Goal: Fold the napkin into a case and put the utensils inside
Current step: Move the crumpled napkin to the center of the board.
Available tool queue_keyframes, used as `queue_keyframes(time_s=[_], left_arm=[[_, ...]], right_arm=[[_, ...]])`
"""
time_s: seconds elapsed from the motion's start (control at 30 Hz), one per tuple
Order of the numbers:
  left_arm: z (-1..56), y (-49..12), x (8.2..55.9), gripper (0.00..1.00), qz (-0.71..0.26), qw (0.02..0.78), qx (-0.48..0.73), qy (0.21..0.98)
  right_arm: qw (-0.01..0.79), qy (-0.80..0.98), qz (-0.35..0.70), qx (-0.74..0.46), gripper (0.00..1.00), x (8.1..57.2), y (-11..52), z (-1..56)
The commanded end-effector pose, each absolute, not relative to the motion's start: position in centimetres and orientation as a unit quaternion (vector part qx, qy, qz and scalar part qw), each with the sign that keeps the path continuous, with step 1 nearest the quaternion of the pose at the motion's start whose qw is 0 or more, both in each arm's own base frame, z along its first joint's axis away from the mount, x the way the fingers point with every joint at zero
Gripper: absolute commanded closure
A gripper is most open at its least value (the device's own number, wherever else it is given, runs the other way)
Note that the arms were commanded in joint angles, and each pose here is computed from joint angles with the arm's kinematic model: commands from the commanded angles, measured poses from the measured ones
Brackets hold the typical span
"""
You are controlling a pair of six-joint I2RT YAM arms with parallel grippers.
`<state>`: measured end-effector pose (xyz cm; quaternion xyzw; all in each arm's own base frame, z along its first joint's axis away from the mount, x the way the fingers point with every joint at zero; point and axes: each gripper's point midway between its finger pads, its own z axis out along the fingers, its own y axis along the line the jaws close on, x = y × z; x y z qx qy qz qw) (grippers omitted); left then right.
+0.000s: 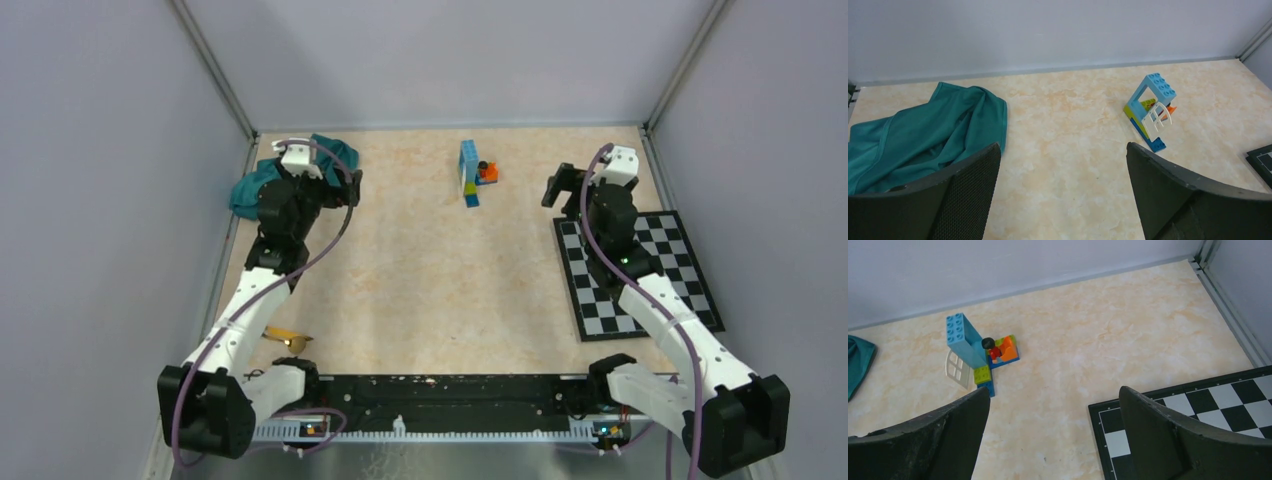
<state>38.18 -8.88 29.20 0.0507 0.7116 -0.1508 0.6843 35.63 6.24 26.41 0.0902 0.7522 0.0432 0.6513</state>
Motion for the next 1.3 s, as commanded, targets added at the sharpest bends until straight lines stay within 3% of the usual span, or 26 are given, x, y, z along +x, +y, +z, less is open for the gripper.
queue_keyframes(time_s=[0.0,0.27,0.57,0.97,1.03,1.27], left_arm=[[30.6,-7.5,39.9,0.01,-0.133,0.696,-0.002,0.706],[21.2,-0.2,44.1,0.01,-0.053,0.549,-0.222,0.804],[10.8,4.6,46.0,0.01,-0.231,0.405,-0.402,0.788],[5.8,7.1,48.5,0.03,-0.380,0.396,-0.452,0.703],[4.6,6.6,48.9,0.11,-0.400,0.377,-0.450,0.704],[3.4,5.2,49.2,0.70,-0.415,0.348,-0.418,0.729]], right_arm=[[0.666,0.734,0.055,0.120,0.01,36.3,6.3,28.1],[0.640,0.751,0.060,0.147,0.01,37.3,7.0,27.1],[0.605,0.778,0.055,0.159,0.02,37.8,7.4,24.3],[0.589,0.791,0.062,0.154,0.06,38.4,8.2,22.3],[0.583,0.795,0.068,0.154,0.07,38.6,8.6,21.9],[0.553,0.819,0.093,0.121,0.09,38.7,10.9,20.9]])
